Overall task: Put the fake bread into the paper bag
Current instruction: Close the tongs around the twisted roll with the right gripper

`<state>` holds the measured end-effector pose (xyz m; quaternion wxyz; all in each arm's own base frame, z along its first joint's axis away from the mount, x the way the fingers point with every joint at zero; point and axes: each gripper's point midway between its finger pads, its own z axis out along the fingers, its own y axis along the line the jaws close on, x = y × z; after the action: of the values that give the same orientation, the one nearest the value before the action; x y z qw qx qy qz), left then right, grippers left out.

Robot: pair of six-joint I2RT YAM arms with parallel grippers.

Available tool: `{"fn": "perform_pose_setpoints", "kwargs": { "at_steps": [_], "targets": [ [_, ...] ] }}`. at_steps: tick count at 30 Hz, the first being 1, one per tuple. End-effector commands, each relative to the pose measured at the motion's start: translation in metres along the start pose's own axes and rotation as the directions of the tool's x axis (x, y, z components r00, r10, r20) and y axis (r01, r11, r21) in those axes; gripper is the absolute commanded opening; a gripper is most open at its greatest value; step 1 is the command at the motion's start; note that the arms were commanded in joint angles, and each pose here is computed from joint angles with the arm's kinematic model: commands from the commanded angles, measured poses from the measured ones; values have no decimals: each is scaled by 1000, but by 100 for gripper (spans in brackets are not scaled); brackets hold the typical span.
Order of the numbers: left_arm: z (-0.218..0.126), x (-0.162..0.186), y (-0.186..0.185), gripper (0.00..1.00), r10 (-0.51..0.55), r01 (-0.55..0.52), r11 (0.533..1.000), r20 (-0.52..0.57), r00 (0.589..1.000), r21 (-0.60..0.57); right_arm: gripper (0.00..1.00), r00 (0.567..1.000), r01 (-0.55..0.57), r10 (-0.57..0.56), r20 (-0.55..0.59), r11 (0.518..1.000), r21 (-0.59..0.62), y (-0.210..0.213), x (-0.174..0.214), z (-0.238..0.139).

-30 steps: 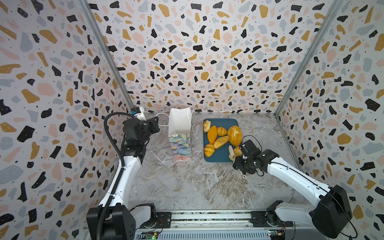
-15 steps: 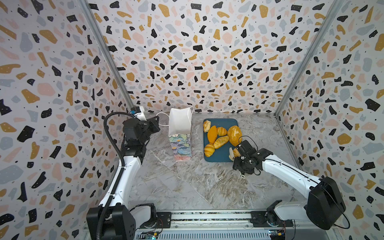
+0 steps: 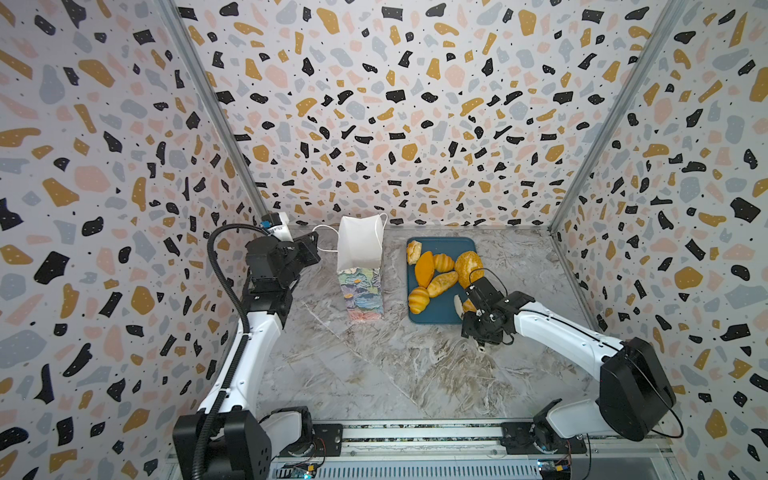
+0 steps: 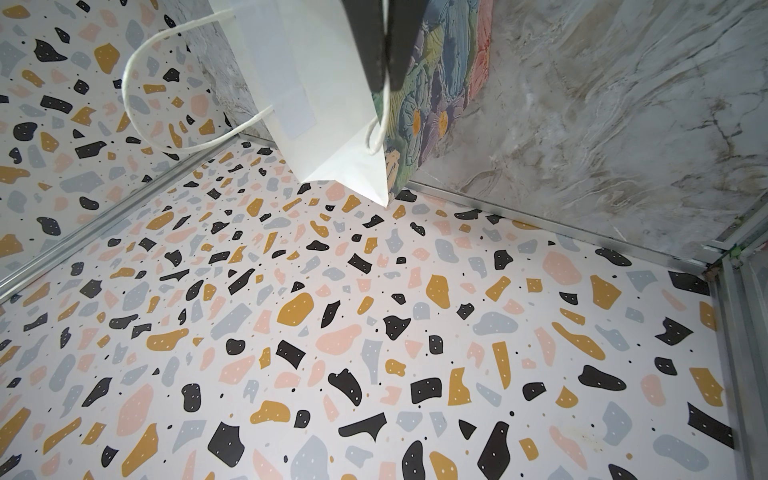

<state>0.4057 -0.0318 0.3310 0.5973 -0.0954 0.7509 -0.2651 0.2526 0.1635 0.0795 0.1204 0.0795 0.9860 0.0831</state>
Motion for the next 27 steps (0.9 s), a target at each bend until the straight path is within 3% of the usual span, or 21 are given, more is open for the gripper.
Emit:
{"fn": "perform_pose_setpoints", "kwargs": {
  "at_steps": [1, 8, 19, 27],
  "targets": [
    [2, -4, -4, 0, 0, 0, 1000, 17, 1000, 21, 62, 999, 30, -29, 33, 999, -27, 12, -12, -8],
    [3, -4, -3, 0, -1, 1, 1000, 16, 1000, 15, 61, 999, 49, -49, 14, 999, 6, 3, -14, -4],
    [2, -4, -4, 0, 0, -1, 1000, 17, 1000, 15, 40, 998, 52, -52, 22, 998, -34, 5, -12, -10],
    [2, -5, -4, 0, 0, 0, 1000, 19, 1000, 16, 40, 996, 57, -48, 79, 992, -111, 13, -15, -27]
  ]
}}
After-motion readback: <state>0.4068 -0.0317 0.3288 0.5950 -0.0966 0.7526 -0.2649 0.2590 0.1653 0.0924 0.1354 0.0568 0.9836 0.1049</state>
